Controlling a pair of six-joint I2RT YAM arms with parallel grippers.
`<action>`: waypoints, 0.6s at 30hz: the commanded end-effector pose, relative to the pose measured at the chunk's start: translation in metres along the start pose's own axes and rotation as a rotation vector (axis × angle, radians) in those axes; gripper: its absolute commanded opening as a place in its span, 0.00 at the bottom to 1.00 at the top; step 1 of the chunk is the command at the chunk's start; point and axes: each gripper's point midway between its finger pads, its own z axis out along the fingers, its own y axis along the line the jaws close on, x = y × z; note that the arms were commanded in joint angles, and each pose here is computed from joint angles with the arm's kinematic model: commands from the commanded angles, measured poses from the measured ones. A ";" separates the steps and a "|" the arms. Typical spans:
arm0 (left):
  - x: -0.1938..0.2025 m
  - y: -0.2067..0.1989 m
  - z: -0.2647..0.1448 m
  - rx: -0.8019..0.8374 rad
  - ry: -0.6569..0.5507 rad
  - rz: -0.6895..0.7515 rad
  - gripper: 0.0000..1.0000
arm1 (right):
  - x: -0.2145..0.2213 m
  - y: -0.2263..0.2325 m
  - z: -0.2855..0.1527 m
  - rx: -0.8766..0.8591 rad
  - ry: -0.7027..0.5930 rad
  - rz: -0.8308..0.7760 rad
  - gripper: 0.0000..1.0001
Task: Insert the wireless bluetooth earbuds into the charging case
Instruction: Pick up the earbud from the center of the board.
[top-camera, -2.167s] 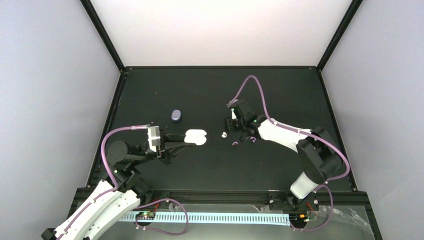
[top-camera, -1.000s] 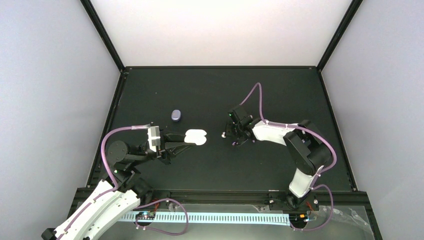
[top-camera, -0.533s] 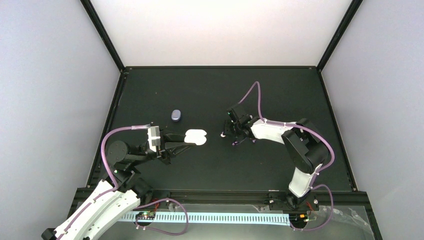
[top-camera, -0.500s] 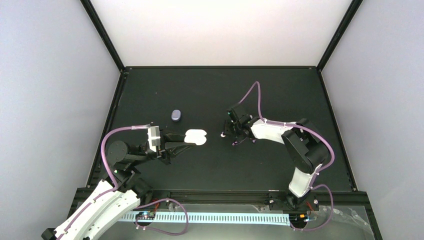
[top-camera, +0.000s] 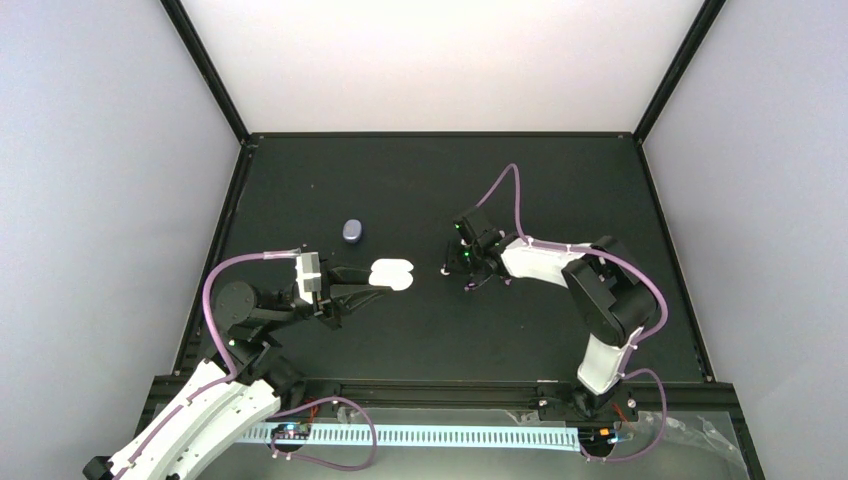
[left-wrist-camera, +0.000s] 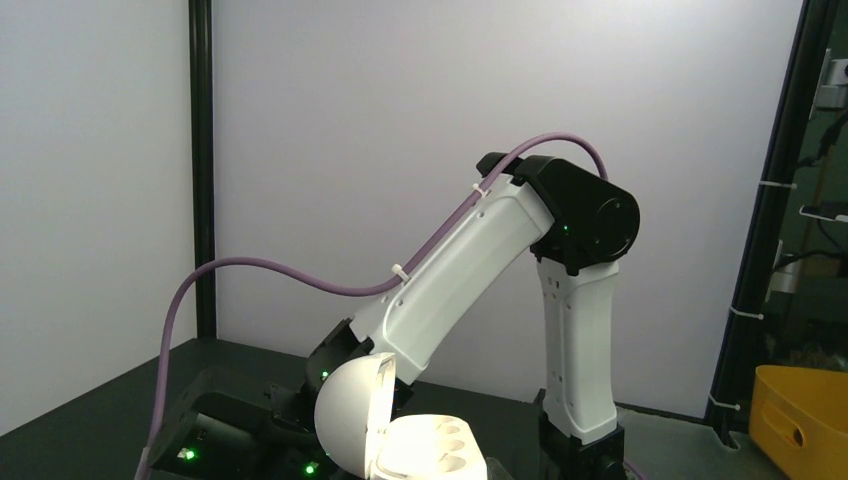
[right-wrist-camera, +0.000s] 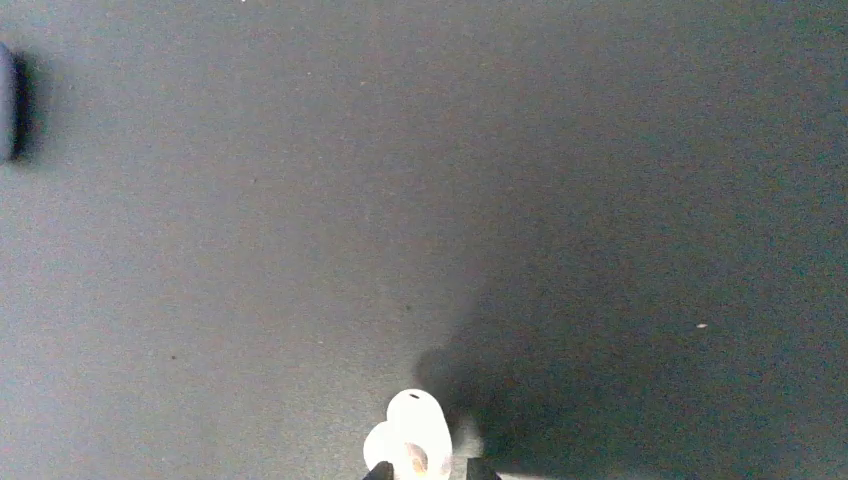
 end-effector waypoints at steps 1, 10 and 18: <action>-0.003 0.001 -0.001 -0.008 -0.017 0.002 0.02 | 0.001 0.008 0.007 -0.018 0.019 0.003 0.19; -0.004 0.000 -0.001 -0.007 -0.019 0.002 0.01 | -0.001 0.012 0.006 -0.024 0.012 0.001 0.13; -0.003 0.001 -0.001 -0.008 -0.017 0.001 0.01 | -0.008 0.019 -0.009 -0.044 -0.023 -0.013 0.01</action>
